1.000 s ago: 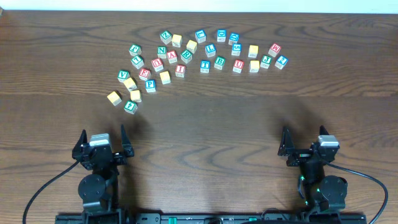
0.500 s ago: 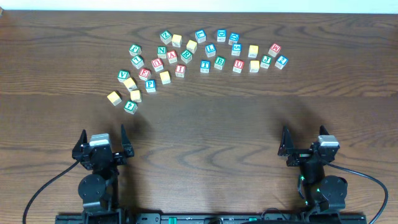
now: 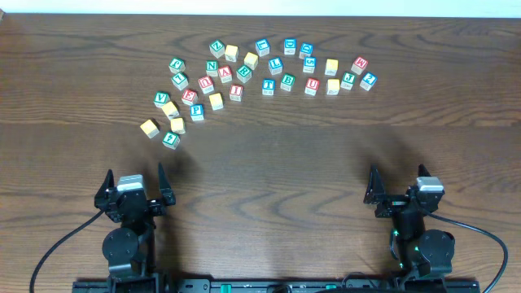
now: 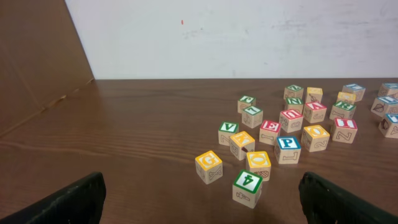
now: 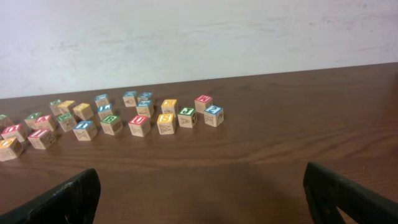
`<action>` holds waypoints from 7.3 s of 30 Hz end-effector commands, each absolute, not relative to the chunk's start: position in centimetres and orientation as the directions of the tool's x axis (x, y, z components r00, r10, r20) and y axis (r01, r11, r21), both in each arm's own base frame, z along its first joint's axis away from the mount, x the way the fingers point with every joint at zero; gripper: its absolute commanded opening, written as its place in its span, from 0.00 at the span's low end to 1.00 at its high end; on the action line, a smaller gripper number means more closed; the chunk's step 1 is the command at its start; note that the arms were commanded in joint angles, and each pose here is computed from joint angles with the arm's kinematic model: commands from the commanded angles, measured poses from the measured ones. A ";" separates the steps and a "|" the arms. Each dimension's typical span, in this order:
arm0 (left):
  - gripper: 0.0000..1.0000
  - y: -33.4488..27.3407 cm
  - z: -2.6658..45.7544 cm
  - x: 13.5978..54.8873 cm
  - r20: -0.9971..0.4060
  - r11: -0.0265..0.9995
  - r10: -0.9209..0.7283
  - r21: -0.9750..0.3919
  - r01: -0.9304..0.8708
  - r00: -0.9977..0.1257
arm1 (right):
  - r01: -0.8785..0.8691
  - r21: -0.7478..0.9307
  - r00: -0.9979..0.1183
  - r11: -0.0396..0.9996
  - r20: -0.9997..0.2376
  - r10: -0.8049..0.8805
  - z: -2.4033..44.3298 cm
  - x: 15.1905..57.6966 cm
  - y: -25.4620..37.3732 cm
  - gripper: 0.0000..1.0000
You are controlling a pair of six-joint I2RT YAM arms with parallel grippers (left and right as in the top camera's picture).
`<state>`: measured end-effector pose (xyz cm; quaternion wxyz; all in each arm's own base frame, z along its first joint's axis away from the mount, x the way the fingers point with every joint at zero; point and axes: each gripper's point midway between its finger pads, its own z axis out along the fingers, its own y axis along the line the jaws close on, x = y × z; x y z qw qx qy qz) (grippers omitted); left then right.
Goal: Spell out NEURIPS
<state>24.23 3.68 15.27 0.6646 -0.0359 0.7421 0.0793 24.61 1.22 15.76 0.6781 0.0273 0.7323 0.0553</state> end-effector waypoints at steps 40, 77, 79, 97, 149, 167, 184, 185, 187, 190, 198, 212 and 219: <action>0.97 -0.8 23.7 32.1 -0.908 0.986 -0.064 -0.121 0.111 -0.414 | -0.032 0.105 -0.079 0.994 -0.992 0.103 15.6 24.6 1.1 0.99; 0.98 -1.7 24.4 41.0 -0.757 0.986 0.008 -0.105 0.133 -0.653 | -0.274 0.040 -0.014 0.961 -0.999 0.037 18.8 24.0 5.1 0.99; 0.98 -1.4 24.3 41.0 -0.756 0.988 0.008 -0.097 0.123 -0.655 | -0.290 0.037 -0.011 0.956 -0.999 0.035 20.3 23.9 5.4 0.99; 0.98 -0.8 25.0 41.3 -0.754 0.988 -0.093 -0.150 0.032 -0.651 | -0.330 0.037 -0.329 0.943 -0.941 -0.078 30.2 33.8 6.6 0.99; 0.98 -2.7 21.5 46.4 -0.433 0.956 -0.263 -0.238 -0.171 -0.862 | -0.322 0.212 -0.824 0.923 -0.543 -0.163 23.3 47.1 9.0 0.99; 0.98 -3.5 18.4 45.5 -0.387 0.943 -0.334 -0.139 -0.303 -0.859 | -0.078 0.202 -0.868 0.976 -0.495 0.033 22.7 47.6 6.7 0.97; 0.93 -5.4 14.9 45.3 -0.317 0.941 -0.337 -0.111 -0.318 -0.887 | -0.080 0.203 -0.867 0.976 -0.497 0.032 22.7 47.6 6.7 0.99; 0.93 -5.7 14.9 45.4 -0.319 0.943 -0.332 -0.113 -0.312 -0.888 | -0.080 0.203 -0.867 0.976 -0.496 0.032 22.7 47.6 6.7 0.99; 0.93 -6.2 15.0 45.6 -0.330 0.946 -0.324 -0.119 -0.301 -0.887 | -0.080 0.203 -0.868 0.976 -0.496 0.032 22.7 47.6 6.8 0.99; 0.93 -7.0 15.2 46.0 -0.344 0.950 -0.312 -0.131 -0.284 -0.885 | -0.081 0.203 -0.868 0.976 -0.496 0.031 22.7 47.6 6.8 0.99; 0.98 -8.0 15.3 46.1 -0.352 0.954 -0.297 -0.141 -0.263 -0.888 | -0.082 0.203 -0.867 0.976 -0.497 0.031 22.7 47.6 6.8 0.99; 0.92 -7.0 15.4 46.2 -0.376 0.956 -0.293 -0.092 -0.279 -0.879 | 0.000 0.208 -0.875 0.978 -0.473 0.101 21.9 47.9 6.2 0.99; 0.92 -6.4 15.4 46.2 -0.388 0.957 -0.285 -0.061 -0.284 -0.877 | 0.030 0.205 -0.894 0.978 -0.432 0.118 19.5 48.6 6.3 0.81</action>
